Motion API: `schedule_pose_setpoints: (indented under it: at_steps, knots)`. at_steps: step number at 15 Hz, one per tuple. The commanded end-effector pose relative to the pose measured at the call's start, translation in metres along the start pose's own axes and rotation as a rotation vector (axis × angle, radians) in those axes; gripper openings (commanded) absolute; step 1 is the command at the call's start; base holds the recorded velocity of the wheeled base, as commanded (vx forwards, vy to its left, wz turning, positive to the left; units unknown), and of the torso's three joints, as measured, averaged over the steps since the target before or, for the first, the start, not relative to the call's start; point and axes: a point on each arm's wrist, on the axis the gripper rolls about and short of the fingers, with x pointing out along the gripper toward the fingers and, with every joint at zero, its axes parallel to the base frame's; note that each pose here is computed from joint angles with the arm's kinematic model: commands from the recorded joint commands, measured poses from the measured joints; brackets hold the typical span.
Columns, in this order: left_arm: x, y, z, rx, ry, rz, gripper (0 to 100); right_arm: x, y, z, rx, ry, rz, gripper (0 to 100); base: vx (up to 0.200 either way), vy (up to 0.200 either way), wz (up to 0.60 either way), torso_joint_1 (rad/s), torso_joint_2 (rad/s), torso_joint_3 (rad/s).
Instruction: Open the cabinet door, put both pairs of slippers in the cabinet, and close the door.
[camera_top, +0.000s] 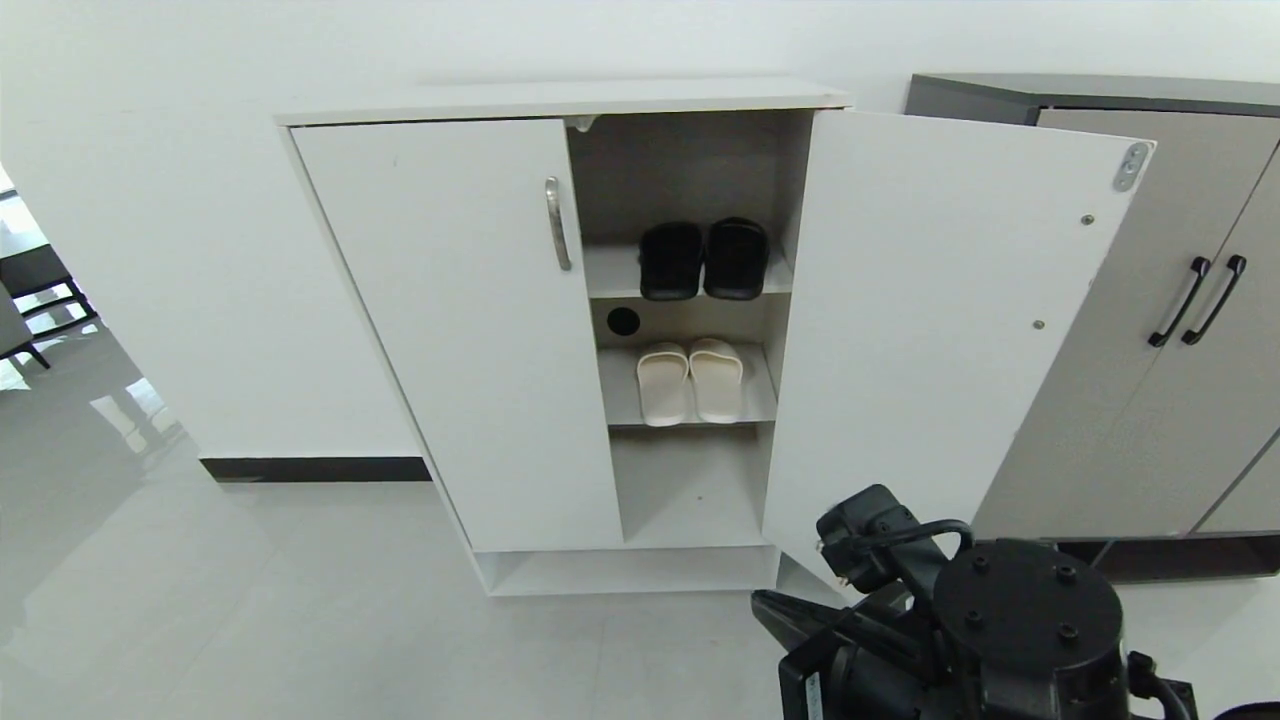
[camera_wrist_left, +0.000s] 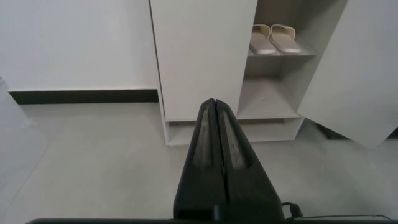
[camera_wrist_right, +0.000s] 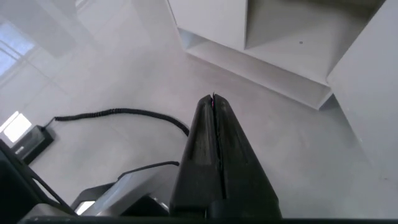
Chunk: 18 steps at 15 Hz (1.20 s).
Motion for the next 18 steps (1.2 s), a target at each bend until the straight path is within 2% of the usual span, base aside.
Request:
schedule_pose_setpoints:
  at_steps: [1,5,18]
  knots:
    - [0.0,0.0,0.0001,0.0,-0.001,0.0,0,0.0071,-0.0046,0.0,0.002,0.008,-0.006,0,0.0,0.0,0.0,0.046,-0.2,-0.168]
    - [0.0,0.0,0.0001,0.0,-0.001,0.001,0,0.0049,-0.0107,0.0067,0.019,-0.023,-0.017,0,0.0,0.0,0.0,0.089,-0.3,-0.276]
    - [0.0,0.0,0.0003,-0.002,-0.002,0.003,0,0.0094,-0.0111,0.0003,0.01,0.002,-0.024,0,0.0,0.0,0.0,0.184,-0.49,-0.286]
